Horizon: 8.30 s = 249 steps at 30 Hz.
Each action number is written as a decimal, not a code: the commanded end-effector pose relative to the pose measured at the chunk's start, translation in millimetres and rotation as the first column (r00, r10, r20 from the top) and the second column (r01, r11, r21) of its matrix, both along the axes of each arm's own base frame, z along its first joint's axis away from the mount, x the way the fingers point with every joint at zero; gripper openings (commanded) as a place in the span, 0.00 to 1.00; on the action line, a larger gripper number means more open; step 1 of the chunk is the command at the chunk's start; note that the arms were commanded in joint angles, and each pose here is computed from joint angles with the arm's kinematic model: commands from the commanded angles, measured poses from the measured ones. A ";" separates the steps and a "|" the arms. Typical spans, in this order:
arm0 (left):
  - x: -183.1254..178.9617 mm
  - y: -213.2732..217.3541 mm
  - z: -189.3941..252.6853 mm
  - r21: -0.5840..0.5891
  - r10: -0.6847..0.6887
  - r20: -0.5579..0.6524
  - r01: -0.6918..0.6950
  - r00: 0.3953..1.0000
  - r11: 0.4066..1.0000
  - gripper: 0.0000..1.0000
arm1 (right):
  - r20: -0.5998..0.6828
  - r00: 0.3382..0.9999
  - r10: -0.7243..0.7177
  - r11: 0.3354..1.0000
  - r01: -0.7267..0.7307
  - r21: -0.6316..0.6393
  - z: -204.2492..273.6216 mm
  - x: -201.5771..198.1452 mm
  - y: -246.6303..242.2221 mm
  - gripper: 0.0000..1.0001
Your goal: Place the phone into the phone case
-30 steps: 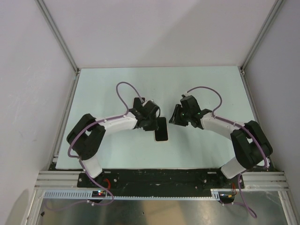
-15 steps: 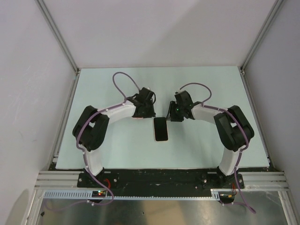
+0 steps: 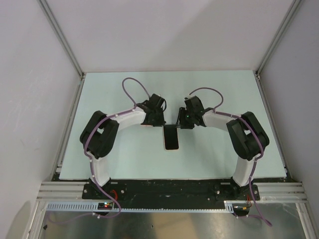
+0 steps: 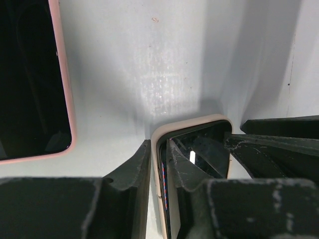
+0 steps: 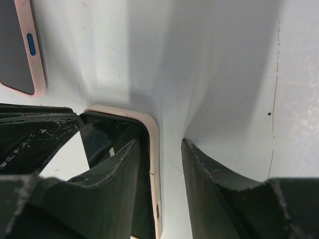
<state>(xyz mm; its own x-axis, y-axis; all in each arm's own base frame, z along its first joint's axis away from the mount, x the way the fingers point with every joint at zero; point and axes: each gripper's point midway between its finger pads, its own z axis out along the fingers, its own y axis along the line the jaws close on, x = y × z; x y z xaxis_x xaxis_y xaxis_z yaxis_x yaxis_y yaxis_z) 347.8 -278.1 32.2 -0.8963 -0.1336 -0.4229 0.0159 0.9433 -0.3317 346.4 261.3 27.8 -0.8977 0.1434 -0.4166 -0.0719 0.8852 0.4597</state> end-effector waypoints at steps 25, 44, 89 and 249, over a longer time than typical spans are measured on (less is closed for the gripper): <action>-61.3 -1.6 -68.7 0.121 -0.030 -0.150 0.048 0.988 0.992 0.00 | -0.018 0.998 0.059 0.991 -0.061 -0.116 -18.6 -10.1 16.5 0.44; -17.3 11.9 16.0 0.065 0.013 0.053 -0.017 0.998 0.998 0.26 | -0.017 0.984 0.179 0.979 -0.180 -0.096 -23.2 -24.1 34.9 0.44; -19.8 23.5 -24.6 0.060 0.016 -0.043 -0.014 0.999 0.998 0.15 | -0.062 0.927 0.370 0.928 -0.372 -0.033 -34.0 -55.0 77.8 0.45; -43.2 -11.6 -14.9 -0.013 0.035 0.010 -0.035 0.999 0.999 0.38 | -0.092 0.995 0.028 0.844 -0.073 -0.531 -107.8 -83.4 -25.3 0.00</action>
